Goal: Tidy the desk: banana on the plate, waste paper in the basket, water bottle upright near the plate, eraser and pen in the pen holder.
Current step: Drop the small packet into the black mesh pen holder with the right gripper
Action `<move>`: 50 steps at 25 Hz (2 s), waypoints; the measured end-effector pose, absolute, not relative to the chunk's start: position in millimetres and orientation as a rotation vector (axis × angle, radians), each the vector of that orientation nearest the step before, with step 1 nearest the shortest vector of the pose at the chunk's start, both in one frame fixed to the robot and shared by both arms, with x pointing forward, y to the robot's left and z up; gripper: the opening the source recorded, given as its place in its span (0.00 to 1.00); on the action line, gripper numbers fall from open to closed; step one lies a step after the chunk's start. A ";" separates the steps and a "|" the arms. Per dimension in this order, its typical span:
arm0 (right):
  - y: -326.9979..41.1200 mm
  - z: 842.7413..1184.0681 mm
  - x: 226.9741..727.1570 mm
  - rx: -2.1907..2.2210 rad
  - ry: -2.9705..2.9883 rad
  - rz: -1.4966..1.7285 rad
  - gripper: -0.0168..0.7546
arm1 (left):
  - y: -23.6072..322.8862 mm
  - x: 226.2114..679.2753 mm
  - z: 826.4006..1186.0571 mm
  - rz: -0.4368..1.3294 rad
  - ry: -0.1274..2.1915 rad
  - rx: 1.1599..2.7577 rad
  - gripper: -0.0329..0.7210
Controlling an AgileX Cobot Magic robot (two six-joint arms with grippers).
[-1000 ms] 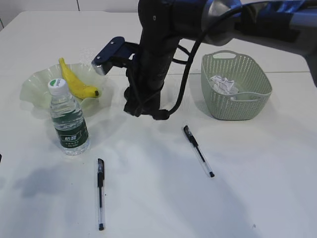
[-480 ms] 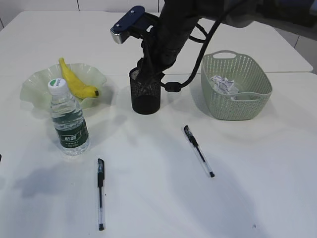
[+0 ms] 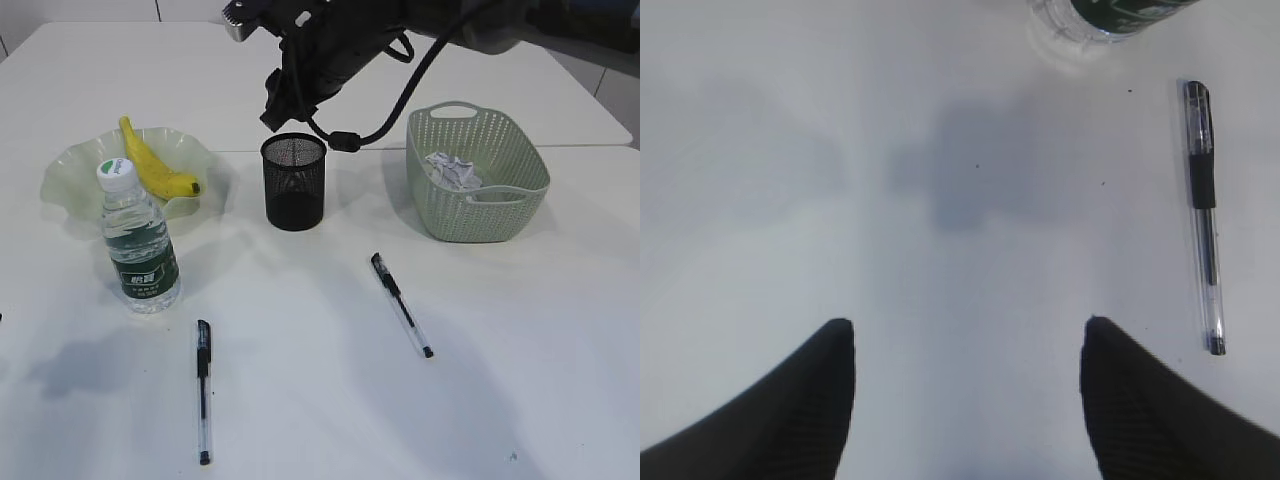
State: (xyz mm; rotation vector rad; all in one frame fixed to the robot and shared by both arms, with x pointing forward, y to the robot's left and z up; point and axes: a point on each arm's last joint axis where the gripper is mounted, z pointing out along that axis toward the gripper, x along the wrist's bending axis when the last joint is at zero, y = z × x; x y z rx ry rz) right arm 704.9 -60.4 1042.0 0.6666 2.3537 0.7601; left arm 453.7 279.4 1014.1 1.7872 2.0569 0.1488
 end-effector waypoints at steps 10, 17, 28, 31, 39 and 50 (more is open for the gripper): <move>-61.0 1018.4 716.6 0.680 2.344 0.756 0.42 | 280.1 453.6 1013.9 0.159 2.055 1.798 0.70; -62.9 1014.4 720.3 0.697 2.332 0.773 0.42 | 280.3 453.6 1013.9 0.161 2.055 1.800 0.70; -66.1 1014.5 721.8 0.726 2.327 0.783 0.62 | 280.2 452.7 1013.6 0.151 2.060 1.807 0.70; -66.0 1014.5 721.8 0.728 2.327 0.785 0.65 | 280.1 452.4 1013.4 0.147 2.061 1.809 0.70; -69.0 1015.7 715.5 0.800 2.387 0.753 0.66 | 280.1 452.2 1013.4 0.146 2.062 1.811 0.70; -92.4 1029.6 690.2 1.324 2.464 0.429 0.66 | 280.4 451.8 1013.2 0.145 2.064 1.818 0.70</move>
